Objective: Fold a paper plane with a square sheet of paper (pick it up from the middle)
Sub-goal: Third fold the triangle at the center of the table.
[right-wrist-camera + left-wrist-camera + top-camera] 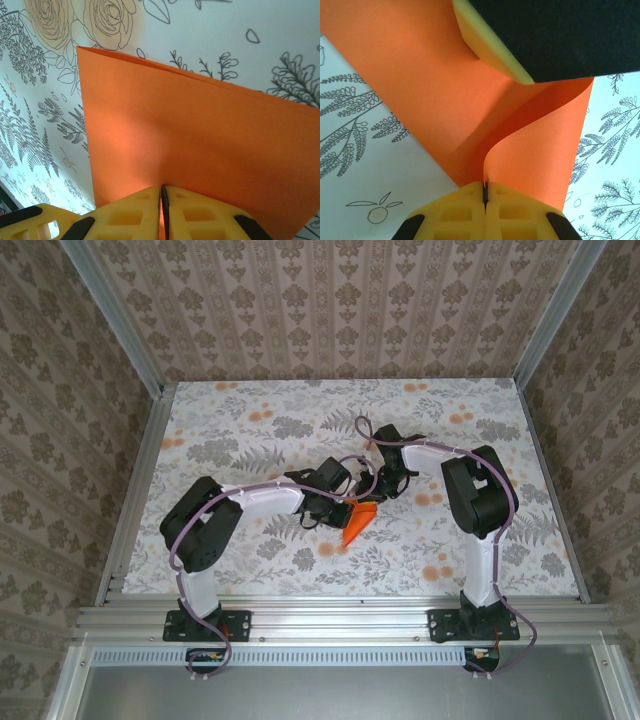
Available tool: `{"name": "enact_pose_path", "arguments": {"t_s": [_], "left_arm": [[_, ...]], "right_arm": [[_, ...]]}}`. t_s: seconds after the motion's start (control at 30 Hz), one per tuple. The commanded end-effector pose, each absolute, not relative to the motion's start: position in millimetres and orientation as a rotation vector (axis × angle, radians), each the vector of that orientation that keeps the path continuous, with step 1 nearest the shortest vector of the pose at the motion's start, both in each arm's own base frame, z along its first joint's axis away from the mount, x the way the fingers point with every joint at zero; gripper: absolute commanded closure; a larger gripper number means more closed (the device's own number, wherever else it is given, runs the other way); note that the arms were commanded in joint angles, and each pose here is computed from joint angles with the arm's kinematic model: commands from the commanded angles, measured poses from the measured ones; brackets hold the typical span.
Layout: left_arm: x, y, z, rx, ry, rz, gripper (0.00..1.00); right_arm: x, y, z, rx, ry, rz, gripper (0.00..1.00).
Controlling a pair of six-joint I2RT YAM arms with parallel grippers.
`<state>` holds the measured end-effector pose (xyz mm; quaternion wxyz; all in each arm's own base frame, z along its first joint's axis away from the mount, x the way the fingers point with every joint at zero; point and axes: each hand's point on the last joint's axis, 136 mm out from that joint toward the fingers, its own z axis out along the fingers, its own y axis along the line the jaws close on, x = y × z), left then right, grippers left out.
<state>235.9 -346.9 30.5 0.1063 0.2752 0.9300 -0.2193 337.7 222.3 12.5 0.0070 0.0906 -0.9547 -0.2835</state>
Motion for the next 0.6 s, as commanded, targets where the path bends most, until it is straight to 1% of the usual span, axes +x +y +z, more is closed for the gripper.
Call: {"name": "enact_pose_path", "arguments": {"t_s": [0.0, 0.37, 0.57], "left_arm": [[234.3, -342.3, 23.5, 0.835, 2.754, -0.630, 1.00], [223.6, -347.5, 27.0, 0.842, 2.764, -0.709, 1.00], [224.9, -342.2, 23.5, 0.832, 2.777, -0.658, 1.00]], "right_arm": [[325.5, 215.1, 8.0, 0.252, -2.966, -0.825, 0.87], [326.4, 215.1, 8.9, 0.256, -2.969, -0.820, 0.86], [327.3, 215.0, 9.4, 0.254, -2.971, -0.822, 0.86]]}}
